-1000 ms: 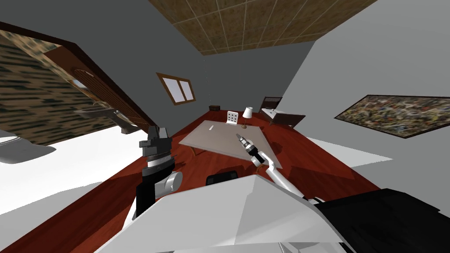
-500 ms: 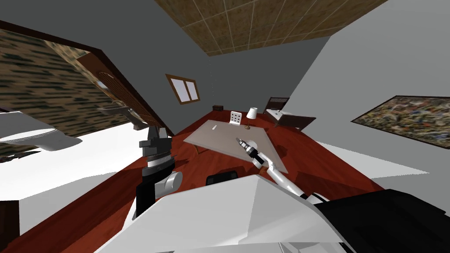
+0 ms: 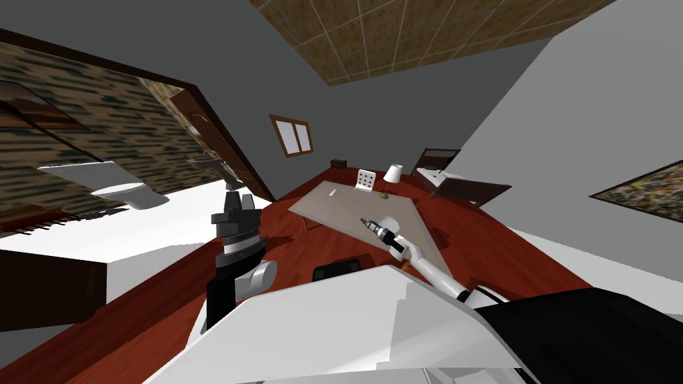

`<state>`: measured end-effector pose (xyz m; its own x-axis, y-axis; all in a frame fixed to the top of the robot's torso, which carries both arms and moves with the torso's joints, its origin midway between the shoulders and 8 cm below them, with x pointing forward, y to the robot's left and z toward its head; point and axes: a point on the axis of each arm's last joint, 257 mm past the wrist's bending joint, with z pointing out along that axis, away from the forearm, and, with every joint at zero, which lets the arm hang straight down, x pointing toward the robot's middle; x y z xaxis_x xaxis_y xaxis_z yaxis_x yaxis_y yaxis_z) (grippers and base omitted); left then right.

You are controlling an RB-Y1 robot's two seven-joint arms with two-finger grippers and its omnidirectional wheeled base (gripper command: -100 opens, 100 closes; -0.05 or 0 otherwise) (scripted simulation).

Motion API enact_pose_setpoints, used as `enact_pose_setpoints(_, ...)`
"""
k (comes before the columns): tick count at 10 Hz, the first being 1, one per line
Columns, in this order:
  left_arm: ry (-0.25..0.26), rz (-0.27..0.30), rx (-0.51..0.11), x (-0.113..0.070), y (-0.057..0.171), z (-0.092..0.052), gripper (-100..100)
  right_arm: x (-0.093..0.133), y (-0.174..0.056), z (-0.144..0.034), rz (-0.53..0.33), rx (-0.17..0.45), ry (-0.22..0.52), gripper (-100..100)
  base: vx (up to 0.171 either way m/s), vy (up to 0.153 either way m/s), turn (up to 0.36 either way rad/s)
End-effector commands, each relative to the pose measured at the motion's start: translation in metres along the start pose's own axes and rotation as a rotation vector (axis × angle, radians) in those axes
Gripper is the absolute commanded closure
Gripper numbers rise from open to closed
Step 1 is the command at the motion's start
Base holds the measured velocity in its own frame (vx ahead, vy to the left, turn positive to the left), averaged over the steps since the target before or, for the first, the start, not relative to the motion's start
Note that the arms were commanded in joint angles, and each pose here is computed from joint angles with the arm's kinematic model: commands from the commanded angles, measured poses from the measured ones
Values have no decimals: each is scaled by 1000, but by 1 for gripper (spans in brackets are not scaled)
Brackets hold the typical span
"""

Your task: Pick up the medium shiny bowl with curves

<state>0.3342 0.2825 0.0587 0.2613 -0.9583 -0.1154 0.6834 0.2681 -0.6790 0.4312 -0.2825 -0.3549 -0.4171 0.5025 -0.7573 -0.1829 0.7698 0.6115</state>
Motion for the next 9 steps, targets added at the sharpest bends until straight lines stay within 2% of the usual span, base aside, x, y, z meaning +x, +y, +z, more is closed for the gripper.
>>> enact_pose_setpoints(1, 0, 0, 0, 0, 0, 0, 0, 17, -29, -15, -48, 55, 67, -100, 12, 20, 242)
enact_pose_setpoints(2, 0, 0, 0, 0, 0, 0, 0, 18, -34, -17, -47, 65, 71, -100, 13, 9, 114)
enact_pose_setpoints(3, 0, 0, 0, 0, 0, 0, 0, 30, -56, -29, -91, 103, 125, -100, 15, 12, 186)
enact_pose_setpoints(5, 0, 0, 0, 0, 0, 0, 0, 32, -61, -31, -90, 115, 129, -100, 7, 3, 57)
enact_pose_setpoints(7, 0, 0, 0, 0, 0, 0, 0, 50, -108, -63, -180, 196, 238, -100, 13, 8, 265)
enact_pose_setpoints(8, 0, 0, 0, 0, 0, 0, 0, 52, -115, -68, -179, 214, 244, -100, 20, -5, 123)
enact_pose_setpoints(9, 0, 0, 0, 0, 0, 0, 0, 57, -134, -84, -225, 243, 294, -100, 18, -3, 215)
